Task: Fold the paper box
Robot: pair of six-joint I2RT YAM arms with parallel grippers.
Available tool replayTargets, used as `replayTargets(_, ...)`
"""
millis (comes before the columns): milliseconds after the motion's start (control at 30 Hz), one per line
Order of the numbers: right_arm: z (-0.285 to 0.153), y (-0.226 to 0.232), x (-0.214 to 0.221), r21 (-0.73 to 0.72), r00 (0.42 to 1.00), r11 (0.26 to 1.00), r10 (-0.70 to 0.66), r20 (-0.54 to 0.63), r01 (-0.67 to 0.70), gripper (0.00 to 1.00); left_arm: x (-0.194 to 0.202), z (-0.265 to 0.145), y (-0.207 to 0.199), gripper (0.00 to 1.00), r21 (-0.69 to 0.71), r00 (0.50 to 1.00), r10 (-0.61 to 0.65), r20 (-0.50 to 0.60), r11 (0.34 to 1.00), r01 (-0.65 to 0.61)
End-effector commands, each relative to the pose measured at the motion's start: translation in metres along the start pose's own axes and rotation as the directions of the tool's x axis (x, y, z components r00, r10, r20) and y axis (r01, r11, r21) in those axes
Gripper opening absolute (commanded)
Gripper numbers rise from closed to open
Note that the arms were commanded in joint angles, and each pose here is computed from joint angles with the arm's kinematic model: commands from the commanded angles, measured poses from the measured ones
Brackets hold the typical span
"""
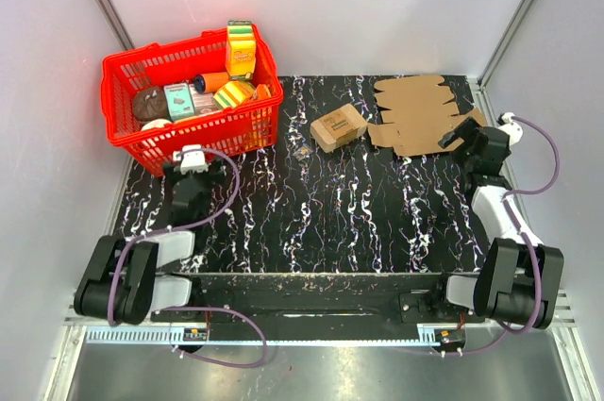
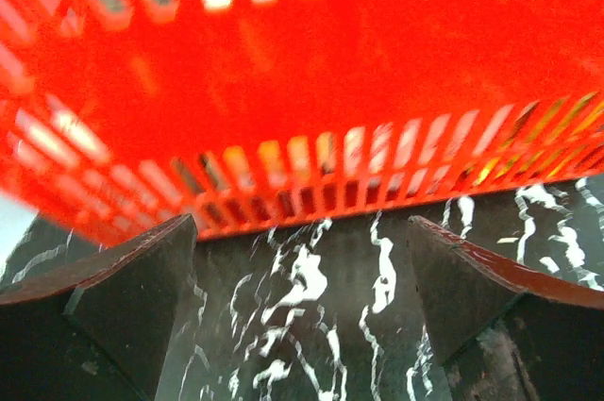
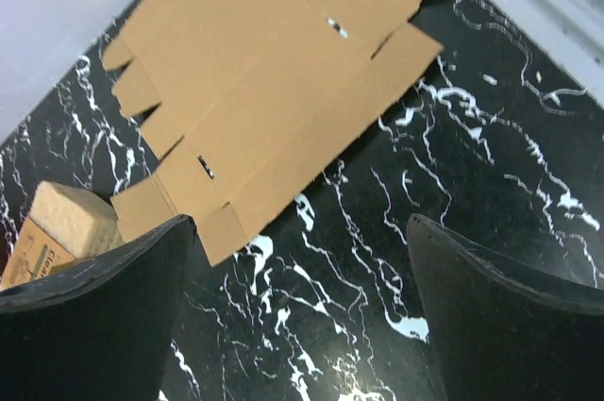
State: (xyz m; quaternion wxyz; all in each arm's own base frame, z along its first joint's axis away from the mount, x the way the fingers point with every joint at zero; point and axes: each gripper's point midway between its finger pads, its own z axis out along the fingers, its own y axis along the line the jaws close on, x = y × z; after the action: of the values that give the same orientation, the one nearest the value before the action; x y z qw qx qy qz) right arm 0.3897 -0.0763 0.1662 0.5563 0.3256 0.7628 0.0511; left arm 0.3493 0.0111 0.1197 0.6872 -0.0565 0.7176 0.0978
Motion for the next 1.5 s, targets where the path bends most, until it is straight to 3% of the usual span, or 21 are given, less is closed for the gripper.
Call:
replayTargets(0, 0.001, 0.016, -0.004, -0.037, 0.999, 0.999, 0.033, -0.039, -0.035, 1.00, -0.049, 0.013, -0.033, 0.99, 0.161, 0.998, 0.056, 0.007, 0.985, -0.056)
replayTargets(67, 0.001, 0.013, 0.001, -0.026, 0.997, 0.999, 0.045, -0.060, -0.047, 0.99, -0.067, 0.013, -0.036, 0.99, 0.162, 1.000, -0.028, -0.011, 0.986, 0.029)
replayTargets(167, 0.000, 0.011, 0.011, -0.018, 0.993, 0.998, 0.062, -0.098, -0.064, 1.00, -0.075, 0.006, -0.048, 0.99, 0.207, 0.993, -0.048, -0.105, 0.976, 0.069)
replayTargets(333, 0.000, 0.009, 0.021, -0.020, 0.973, 0.986, 0.159, -0.167, -0.165, 0.99, -0.098, -0.008, -0.034, 0.99, 0.087, 0.980, -0.131, -0.147, 0.986, 0.145)
replayTargets(433, 0.000, 0.001, 0.037, 0.011, 0.941, 0.971, 0.236, -0.245, -0.240, 1.00, -0.114, -0.015, -0.020, 0.99, 0.012, 0.972, -0.163, -0.167, 0.986, 0.168)
replayTargets(600, 0.005, -0.011, 0.053, 0.052, 0.870, 0.927, 0.366, -0.331, -0.370, 1.00, -0.136, -0.028, -0.013, 0.99, 0.015, 0.968, -0.151, -0.200, 0.987, 0.157)
replayTargets(767, 0.020, -0.011, 0.070, 0.062, 0.815, 0.905, 0.407, -0.411, -0.421, 0.97, -0.145, -0.041, -0.027, 0.99, 0.150, 0.972, -0.085, -0.220, 0.981, 0.120)
replayTargets(1000, 0.045, -0.010, 0.079, 0.055, 0.789, 0.887, 0.435, -0.434, -0.459, 0.90, -0.128, -0.053, -0.047, 0.99, 0.270, 0.962, -0.058, -0.265, 0.954, 0.132)
replayTargets(1467, 0.083, -0.025, 0.101, 0.132, 0.746, 0.855, 0.505, -0.433, -0.502, 0.78, -0.127, -0.062, -0.060, 0.99, 0.338, 0.957, -0.086, -0.275, 0.924, 0.180)
